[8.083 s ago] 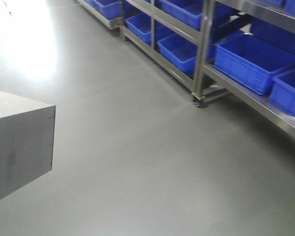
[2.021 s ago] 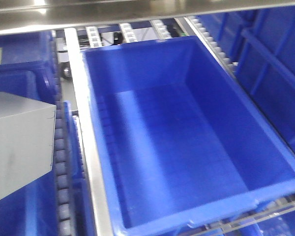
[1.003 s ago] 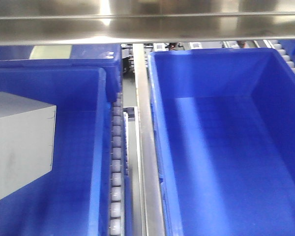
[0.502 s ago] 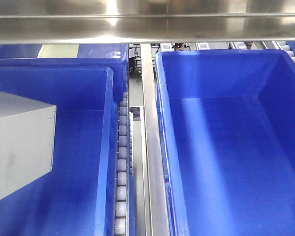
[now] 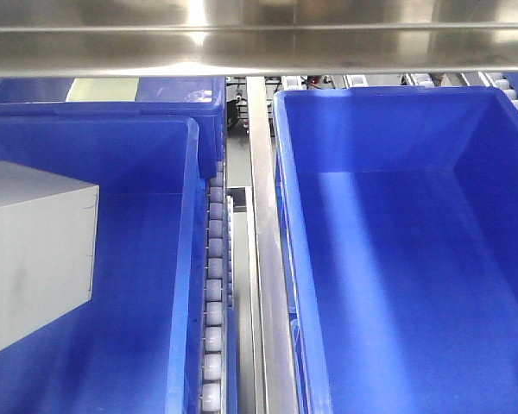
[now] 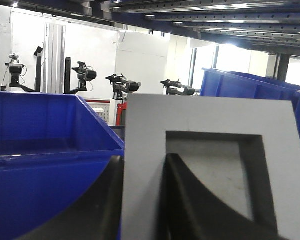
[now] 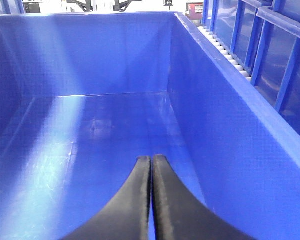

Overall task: Sort gray base to blue bin
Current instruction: 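Stop the base in front of the open blue bins, then swing the left arm over the farther blue bin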

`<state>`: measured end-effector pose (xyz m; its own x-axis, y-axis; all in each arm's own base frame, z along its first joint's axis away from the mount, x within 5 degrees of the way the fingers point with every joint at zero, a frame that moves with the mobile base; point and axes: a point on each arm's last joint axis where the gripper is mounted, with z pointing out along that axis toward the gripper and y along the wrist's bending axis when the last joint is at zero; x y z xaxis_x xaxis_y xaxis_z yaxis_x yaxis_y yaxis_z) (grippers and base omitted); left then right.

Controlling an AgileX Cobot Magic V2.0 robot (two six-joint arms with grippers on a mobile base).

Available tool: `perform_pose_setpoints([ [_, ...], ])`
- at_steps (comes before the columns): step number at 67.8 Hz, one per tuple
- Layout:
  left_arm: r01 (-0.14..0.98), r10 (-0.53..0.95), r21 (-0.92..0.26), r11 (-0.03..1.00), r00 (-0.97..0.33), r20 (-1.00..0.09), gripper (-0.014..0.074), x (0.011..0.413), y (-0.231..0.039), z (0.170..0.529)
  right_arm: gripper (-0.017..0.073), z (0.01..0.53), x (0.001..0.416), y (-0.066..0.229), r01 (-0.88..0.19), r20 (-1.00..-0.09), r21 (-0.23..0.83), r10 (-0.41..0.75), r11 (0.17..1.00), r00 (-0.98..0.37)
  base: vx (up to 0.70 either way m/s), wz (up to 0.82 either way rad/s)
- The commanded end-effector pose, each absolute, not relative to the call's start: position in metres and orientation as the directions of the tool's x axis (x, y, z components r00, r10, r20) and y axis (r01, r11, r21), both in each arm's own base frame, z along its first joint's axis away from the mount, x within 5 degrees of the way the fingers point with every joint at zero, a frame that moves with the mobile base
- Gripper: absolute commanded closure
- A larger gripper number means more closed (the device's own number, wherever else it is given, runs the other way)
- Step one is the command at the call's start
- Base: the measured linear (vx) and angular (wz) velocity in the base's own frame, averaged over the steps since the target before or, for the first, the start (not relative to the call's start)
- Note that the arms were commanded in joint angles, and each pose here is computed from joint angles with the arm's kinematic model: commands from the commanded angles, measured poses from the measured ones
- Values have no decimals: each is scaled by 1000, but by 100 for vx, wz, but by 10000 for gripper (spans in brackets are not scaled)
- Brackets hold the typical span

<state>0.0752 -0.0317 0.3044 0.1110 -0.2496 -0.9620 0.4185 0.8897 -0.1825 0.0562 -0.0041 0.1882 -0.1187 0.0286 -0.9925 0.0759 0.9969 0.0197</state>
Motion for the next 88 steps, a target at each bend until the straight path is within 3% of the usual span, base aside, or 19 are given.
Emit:
perform_pose_setpoints([
  [1,428,-316,-198,882,225,-922,600,73,-29,324,564,189,58,-5,80,-995,0,8,997,-102,0,0],
  [15,429,-309,-200,881,201,-930,600,73,-29,323,564,189,58,-5,80,-995,0,8,997,-102,0,0],
  [25,428,-312,-241,871,103,-944,600,83,-35,321,564,189,58,-5,80,-995,0,8,997,-102,0,0],
  [42,508,-276,-250,824,-24,-961,600,115,-67,347,564,189,58,-5,80,-995,0,8,997,-102,0,0],
  [54,635,-256,-248,732,-81,-963,600,137,-118,355,564,189,58,-5,80,-995,0,8,997,-102,0,0],
  [69,769,-223,-241,591,-131,-966,600,152,-210,355,564,189,58,-5,80,-995,0,8,997,-102,0,0],
  [88,804,-70,-242,544,-244,-967,589,197,-329,345,564,189,58,-5,80,-995,0,8,997,-102,0,0],
])
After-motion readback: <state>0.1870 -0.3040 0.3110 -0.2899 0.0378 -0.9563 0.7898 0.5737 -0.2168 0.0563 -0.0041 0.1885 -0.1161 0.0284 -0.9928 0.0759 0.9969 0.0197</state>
